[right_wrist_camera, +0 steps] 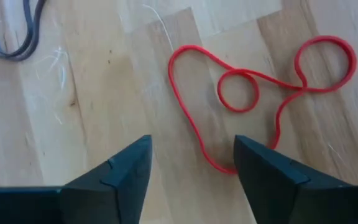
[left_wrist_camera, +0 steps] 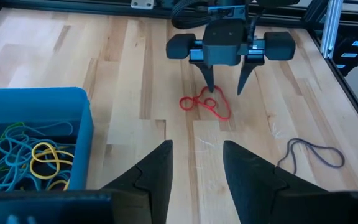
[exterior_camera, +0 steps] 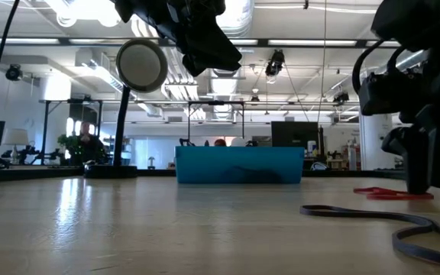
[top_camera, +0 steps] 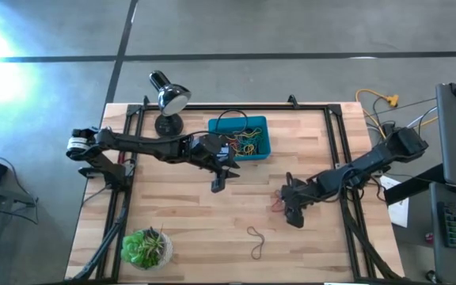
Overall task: Pick and place rubber bands into bin
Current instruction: Put the red rubber band into the blue bin
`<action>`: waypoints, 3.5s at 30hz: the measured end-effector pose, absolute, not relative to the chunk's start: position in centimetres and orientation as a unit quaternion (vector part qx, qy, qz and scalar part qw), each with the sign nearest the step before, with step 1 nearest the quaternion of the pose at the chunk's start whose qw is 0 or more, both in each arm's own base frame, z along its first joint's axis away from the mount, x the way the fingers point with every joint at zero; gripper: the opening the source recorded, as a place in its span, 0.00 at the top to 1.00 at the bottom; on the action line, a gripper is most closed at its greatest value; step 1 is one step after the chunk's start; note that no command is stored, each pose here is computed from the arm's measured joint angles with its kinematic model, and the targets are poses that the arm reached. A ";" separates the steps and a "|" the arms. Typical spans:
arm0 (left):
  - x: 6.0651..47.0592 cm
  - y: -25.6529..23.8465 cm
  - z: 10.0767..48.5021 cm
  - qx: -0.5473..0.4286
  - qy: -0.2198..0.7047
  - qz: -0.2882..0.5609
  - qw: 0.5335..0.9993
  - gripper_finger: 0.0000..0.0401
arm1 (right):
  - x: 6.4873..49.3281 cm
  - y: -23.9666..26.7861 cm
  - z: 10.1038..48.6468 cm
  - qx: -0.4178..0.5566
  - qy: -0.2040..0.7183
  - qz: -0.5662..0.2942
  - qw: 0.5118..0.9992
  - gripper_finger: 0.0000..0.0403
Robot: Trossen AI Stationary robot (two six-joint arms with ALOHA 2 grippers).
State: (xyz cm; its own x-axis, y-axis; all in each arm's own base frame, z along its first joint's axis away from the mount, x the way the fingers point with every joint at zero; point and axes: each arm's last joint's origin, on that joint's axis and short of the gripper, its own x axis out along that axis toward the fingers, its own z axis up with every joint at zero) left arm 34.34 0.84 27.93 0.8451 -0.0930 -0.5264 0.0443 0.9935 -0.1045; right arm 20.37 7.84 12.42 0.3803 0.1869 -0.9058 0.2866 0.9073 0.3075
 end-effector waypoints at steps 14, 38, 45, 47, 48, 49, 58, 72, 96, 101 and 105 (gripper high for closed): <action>34.3 0.8 27.8 -0.044 0.278 -0.036 0.959 0.69 | 20.4 7.4 10.8 0.126 0.561 -0.120 0.809 0.48; 33.9 0.8 26.0 -0.057 0.287 -0.032 0.956 0.69 | 21.5 6.7 11.4 0.056 0.571 -0.078 0.815 0.50; 33.8 0.8 25.9 -0.057 0.290 -0.031 0.955 0.69 | 21.8 7.2 11.1 0.070 0.569 -0.053 0.817 0.50; 33.8 0.8 25.9 -0.057 0.291 -0.031 0.955 0.69 | 22.2 7.8 11.1 0.064 0.569 -0.043 0.819 0.50; 33.8 0.8 25.9 -0.057 0.291 -0.031 0.955 0.69 | 22.3 8.2 11.0 0.061 0.569 -0.039 0.819 0.50; 33.8 0.8 25.9 -0.057 0.291 -0.031 0.955 0.69 | 22.5 8.6 10.9 0.058 0.570 -0.033 0.819 0.50; 33.8 0.8 25.9 -0.057 0.291 -0.031 0.954 0.69 | 23.9 11.3 10.4 0.036 0.575 -0.001 0.817 0.50; 33.8 0.7 25.9 -0.057 0.291 -0.033 0.954 0.69 | 23.9 11.7 10.5 0.051 0.575 0.002 0.816 0.95; 33.8 0.7 25.9 -0.055 0.290 -0.033 0.955 0.69 | 23.4 10.7 17.2 0.011 0.524 -0.101 0.846 0.98; 33.8 0.7 25.9 -0.052 0.289 -0.034 0.955 0.69 | 23.6 10.1 19.9 -0.011 0.492 -0.144 0.858 0.98; 33.9 0.7 26.0 -0.051 0.282 -0.035 0.957 0.69 | 23.8 9.4 21.9 -0.038 0.474 -0.174 0.862 0.98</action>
State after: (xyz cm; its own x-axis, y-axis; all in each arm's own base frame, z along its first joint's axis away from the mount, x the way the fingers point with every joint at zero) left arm 33.92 0.74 26.02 0.8386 -0.0953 -0.5363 0.0373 0.9923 -0.1181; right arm 23.84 9.43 21.91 0.4895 -0.3352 -0.8050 0.2636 0.9368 -0.2299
